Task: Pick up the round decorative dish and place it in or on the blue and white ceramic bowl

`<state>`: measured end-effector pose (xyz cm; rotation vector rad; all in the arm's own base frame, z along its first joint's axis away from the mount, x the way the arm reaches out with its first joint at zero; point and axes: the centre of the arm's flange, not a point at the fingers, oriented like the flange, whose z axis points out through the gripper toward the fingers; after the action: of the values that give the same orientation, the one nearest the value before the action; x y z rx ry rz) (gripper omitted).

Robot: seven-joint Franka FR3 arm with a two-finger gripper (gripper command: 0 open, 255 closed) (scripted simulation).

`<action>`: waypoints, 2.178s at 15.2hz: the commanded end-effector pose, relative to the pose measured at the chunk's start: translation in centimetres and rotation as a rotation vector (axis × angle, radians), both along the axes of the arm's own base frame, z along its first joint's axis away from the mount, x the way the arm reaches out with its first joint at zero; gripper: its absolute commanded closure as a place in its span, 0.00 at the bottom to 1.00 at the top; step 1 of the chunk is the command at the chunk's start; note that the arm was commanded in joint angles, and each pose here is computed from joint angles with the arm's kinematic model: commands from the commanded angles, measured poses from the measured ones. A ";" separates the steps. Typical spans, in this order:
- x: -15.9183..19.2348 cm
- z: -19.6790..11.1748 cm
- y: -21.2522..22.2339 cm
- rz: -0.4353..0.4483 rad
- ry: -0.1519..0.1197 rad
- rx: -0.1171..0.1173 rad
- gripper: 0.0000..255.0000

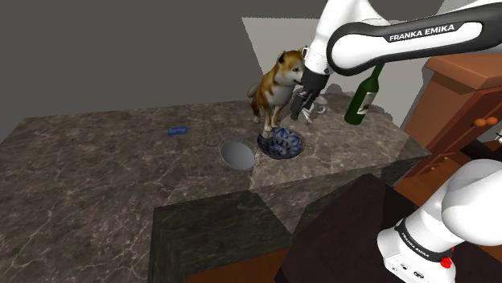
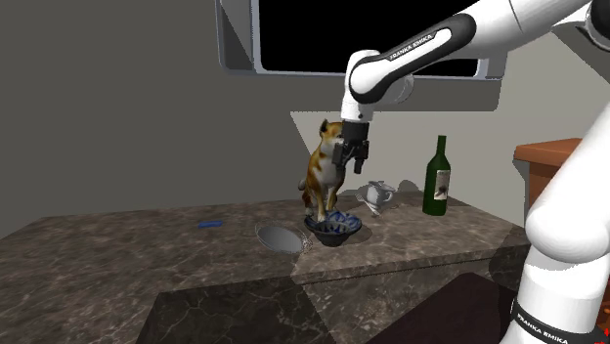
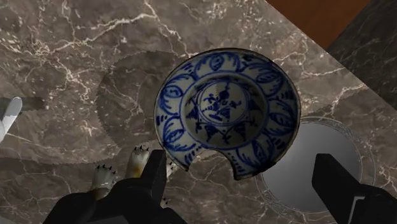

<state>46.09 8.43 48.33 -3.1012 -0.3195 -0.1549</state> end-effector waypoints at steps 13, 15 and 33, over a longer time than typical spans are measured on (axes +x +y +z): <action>12.0 -11.7 8.0 0.116 -0.024 -0.012 0.00; 13.7 -13.3 9.2 0.132 -0.027 -0.014 0.00; 15.6 -18.7 10.4 0.147 -0.030 -0.016 1.00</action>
<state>61.68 18.82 29.64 -3.0780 -0.5499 -0.1973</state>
